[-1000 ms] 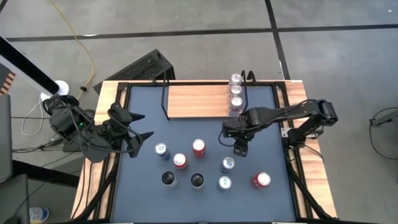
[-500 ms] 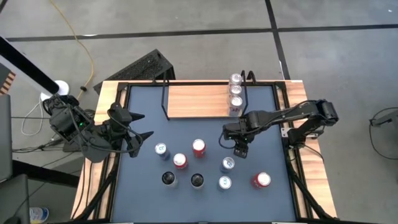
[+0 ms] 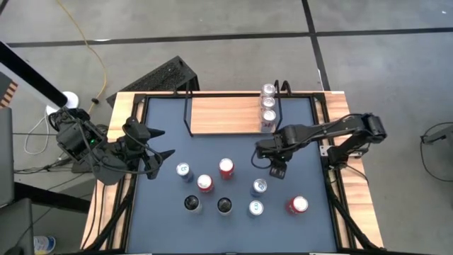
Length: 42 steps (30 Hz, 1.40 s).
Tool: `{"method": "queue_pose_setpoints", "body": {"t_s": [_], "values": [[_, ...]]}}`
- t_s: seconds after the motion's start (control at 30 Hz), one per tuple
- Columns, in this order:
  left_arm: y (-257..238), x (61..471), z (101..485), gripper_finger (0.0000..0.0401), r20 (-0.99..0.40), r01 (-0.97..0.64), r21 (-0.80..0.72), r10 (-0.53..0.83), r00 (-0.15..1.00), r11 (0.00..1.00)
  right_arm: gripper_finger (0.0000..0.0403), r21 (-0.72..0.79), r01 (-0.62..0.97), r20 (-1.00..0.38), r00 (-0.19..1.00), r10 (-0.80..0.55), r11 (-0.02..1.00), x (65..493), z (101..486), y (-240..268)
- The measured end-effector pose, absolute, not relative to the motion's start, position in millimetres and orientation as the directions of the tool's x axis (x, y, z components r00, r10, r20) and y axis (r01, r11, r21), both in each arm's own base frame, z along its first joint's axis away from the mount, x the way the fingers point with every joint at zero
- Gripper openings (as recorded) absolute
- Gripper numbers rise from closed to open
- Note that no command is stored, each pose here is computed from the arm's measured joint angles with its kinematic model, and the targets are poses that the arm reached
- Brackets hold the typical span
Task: Place canned beverage on shelf
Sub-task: Put the bottom right white soda can on the shelf
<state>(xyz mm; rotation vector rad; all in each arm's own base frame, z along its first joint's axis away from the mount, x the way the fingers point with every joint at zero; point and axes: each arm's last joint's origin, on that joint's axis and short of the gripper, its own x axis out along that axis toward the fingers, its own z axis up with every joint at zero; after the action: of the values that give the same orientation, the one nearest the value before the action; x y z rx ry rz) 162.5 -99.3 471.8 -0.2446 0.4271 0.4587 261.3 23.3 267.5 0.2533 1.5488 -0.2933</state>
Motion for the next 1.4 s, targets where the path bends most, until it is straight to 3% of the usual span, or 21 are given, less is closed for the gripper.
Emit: {"method": "queue_pose_setpoints", "body": {"t_s": [0.17, 0.5, 0.7, 1.07, 1.4], "values": [[-99, 163, 472, 0.0332, -0.450, -0.475, -0.132, 0.375, 0.811, 0.870, 0.0227, -0.020, 0.326, -0.999, 0.018, -0.028, 0.945, 260, 290, 18], [-99, 163, 472, 0.0332, -0.448, -0.477, -0.131, 0.377, 0.811, 0.869, 0.0227, 0.015, 0.335, -0.978, 0.202, -0.057, 0.942, 268, 363, -5], [-99, 163, 472, 0.0332, -0.437, -0.486, -0.127, 0.392, 0.810, 0.864, 0.0227, -0.010, 0.322, -0.969, 0.232, -0.089, 0.947, 285, 390, -32], [-92, 166, 472, 0.0332, -0.430, -0.528, -0.124, 0.433, 0.792, 0.840, 0.0227, -0.160, 0.304, -0.940, 0.244, -0.239, 0.939, 329, 395, -108], [-78, 174, 472, 0.0332, -0.430, -0.598, -0.136, 0.497, 0.754, 0.790, 0.0227, -0.218, 0.343, -0.956, 0.113, -0.270, 0.914, 353, 350, -193]]}}
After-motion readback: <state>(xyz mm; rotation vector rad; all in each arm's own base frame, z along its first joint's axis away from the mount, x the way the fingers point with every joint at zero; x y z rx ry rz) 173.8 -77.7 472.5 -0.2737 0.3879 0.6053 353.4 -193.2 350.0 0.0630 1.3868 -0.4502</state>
